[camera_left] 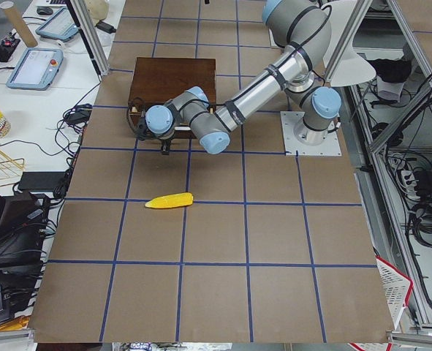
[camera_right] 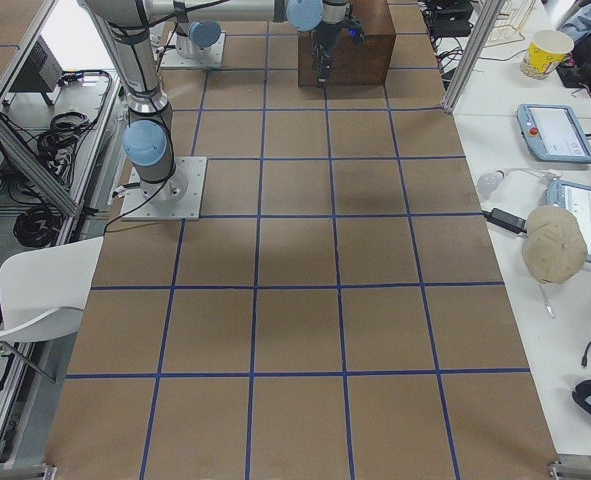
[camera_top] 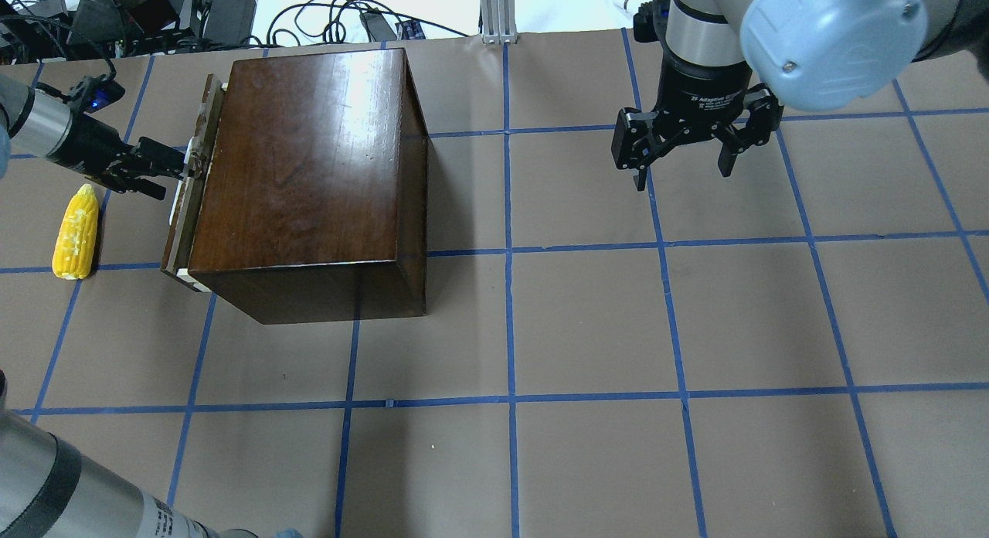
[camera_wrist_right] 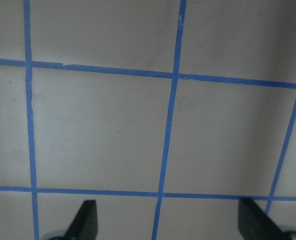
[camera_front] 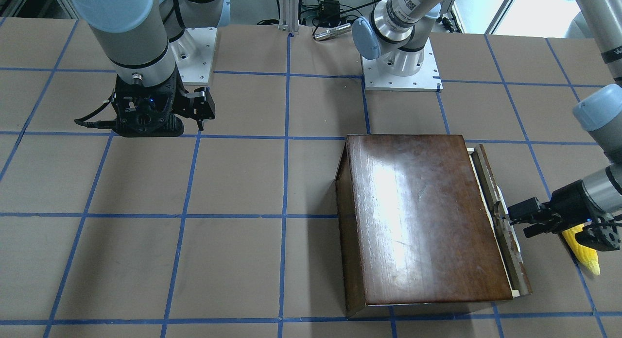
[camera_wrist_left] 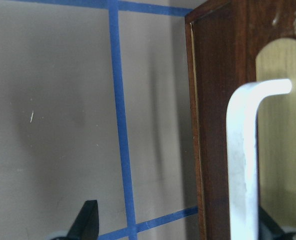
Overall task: Open drawer and put corn inside
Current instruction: 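Pull the drawer open away from the cabinet with the left gripper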
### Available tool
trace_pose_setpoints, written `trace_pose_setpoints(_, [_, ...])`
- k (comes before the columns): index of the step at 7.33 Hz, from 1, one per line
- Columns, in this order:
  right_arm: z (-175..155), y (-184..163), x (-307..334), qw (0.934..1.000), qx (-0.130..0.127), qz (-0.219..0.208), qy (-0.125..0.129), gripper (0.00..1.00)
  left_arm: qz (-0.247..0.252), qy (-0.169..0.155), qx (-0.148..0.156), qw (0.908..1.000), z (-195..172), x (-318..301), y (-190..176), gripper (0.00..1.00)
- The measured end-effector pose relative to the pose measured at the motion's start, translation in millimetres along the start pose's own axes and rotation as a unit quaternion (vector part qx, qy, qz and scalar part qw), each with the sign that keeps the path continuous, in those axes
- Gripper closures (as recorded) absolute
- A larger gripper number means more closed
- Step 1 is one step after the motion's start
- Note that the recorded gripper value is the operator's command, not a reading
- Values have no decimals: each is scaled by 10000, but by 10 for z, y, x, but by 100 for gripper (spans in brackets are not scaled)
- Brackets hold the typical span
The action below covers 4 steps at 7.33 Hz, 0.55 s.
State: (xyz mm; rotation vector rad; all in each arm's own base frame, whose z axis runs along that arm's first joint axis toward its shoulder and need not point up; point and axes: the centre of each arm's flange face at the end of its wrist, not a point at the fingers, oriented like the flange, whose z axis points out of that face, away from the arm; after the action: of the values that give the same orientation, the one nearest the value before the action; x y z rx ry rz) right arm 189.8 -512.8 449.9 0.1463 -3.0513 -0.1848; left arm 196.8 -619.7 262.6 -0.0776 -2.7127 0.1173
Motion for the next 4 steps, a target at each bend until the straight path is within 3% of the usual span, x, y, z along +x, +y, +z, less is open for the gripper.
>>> trace_pose_setpoints(4, [0, 0, 0, 10000, 0, -1, 0, 0, 127, -38, 59, 9999, -80, -214, 21, 0])
